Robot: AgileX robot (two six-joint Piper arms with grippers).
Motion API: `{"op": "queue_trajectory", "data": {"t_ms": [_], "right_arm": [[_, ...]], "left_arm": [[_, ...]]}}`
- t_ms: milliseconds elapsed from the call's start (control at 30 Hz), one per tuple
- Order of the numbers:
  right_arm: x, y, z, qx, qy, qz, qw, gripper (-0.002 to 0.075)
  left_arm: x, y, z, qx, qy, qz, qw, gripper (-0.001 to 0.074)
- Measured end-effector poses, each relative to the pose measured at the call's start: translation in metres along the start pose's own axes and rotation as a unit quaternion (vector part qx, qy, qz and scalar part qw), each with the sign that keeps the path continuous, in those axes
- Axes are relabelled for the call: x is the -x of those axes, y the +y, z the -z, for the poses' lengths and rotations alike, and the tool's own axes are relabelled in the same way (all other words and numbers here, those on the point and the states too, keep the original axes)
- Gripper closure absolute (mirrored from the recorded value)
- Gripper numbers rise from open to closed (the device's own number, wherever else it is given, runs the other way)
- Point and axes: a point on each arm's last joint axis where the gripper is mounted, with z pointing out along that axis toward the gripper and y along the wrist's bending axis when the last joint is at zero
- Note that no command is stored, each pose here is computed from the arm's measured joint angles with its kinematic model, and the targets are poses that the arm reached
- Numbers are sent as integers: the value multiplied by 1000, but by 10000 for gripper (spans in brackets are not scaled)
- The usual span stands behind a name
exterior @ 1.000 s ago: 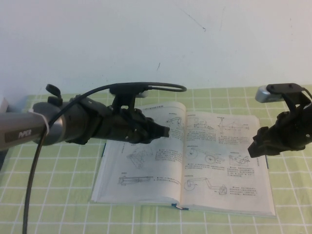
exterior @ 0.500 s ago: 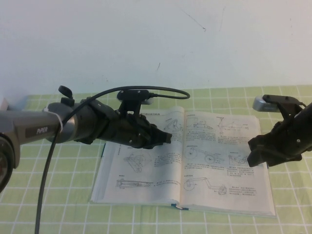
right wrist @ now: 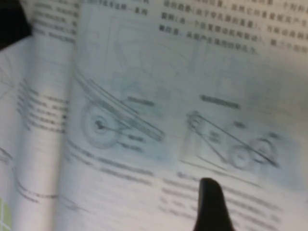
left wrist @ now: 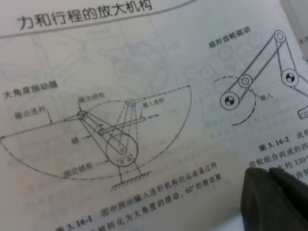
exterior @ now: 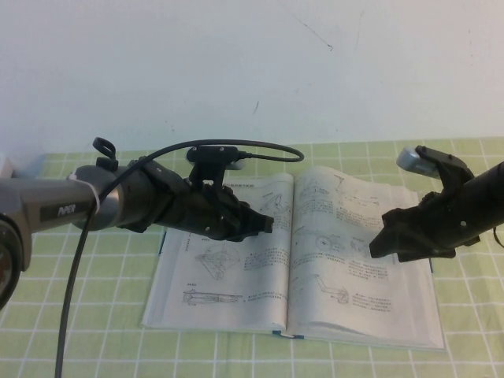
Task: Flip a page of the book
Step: Open the closed book
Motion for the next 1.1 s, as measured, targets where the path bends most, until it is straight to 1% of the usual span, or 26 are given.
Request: {"op": "queue_trajectory", "data": {"t_ms": [100,333,400,600,667,900,1100], "right_arm": [[3,5,0,23,-15,-1,1000,310],[12,13,6,40,-20,27,999,310],[14,13,8,32,-15,34,999,311],[14,3,15,-47,35,41,997,311],[11,0,16,-58,53,41,996,310],[6,-9,1,-62,81,26,994,310],[8,-9,-4,-37,81,27,996,310]], "left_arm": [[0,0,0,0,0,0,1000,738],[0,0,0,-1,0,1,1000,738],[0,0,0,-1,0,1,1000,738],[0,0,0,-1,0,2,1000,738],[0,0,0,-1,0,2,1000,738],[0,0,0,-1,0,2,1000,738],[0,0,0,0,0,2,1000,738]]}}
